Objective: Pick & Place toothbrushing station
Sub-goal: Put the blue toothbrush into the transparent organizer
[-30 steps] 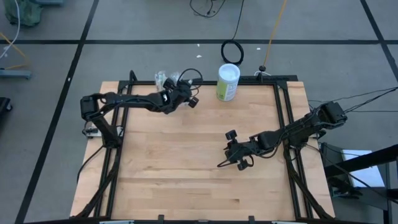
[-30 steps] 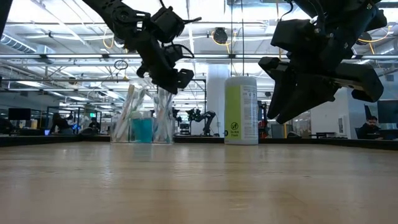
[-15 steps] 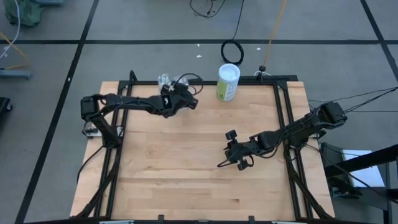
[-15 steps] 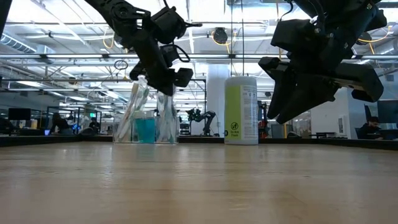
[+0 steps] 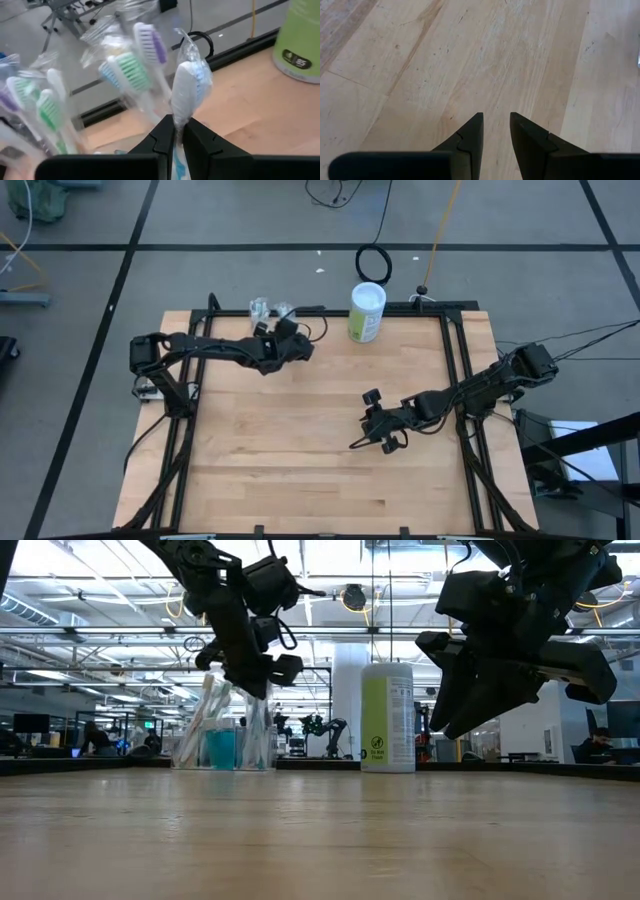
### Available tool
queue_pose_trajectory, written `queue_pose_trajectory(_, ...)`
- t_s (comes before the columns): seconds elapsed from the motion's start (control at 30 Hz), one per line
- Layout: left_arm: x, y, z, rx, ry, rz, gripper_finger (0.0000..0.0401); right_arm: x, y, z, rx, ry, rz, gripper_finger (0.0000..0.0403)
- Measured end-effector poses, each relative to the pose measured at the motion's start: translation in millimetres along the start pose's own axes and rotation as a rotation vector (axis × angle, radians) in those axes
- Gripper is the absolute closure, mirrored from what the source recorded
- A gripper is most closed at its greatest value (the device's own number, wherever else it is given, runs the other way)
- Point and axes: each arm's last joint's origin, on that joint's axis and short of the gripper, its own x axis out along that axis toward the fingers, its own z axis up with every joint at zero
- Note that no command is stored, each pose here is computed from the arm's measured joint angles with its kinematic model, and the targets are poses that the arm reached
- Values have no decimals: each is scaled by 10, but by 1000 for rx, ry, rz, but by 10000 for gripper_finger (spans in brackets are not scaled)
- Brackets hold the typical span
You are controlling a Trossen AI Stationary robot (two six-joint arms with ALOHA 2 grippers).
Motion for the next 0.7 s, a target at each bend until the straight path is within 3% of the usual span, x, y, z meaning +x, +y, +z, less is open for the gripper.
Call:
queue_pose_trajectory(0.3, 63, 122, -52, -17, 64, 79, 365, 0, 0, 0, 0, 0, 0, 316)
queue_pose_trajectory(0.5, 65, 85, -53, 33, 144, -58, 365, 0, -1, 0, 0, -1, 0, 316)
queue_pose_trajectory(0.7, 48, 84, -69, 67, 128, -27, 360, 0, 0, 1, 0, -1, 0, 316)
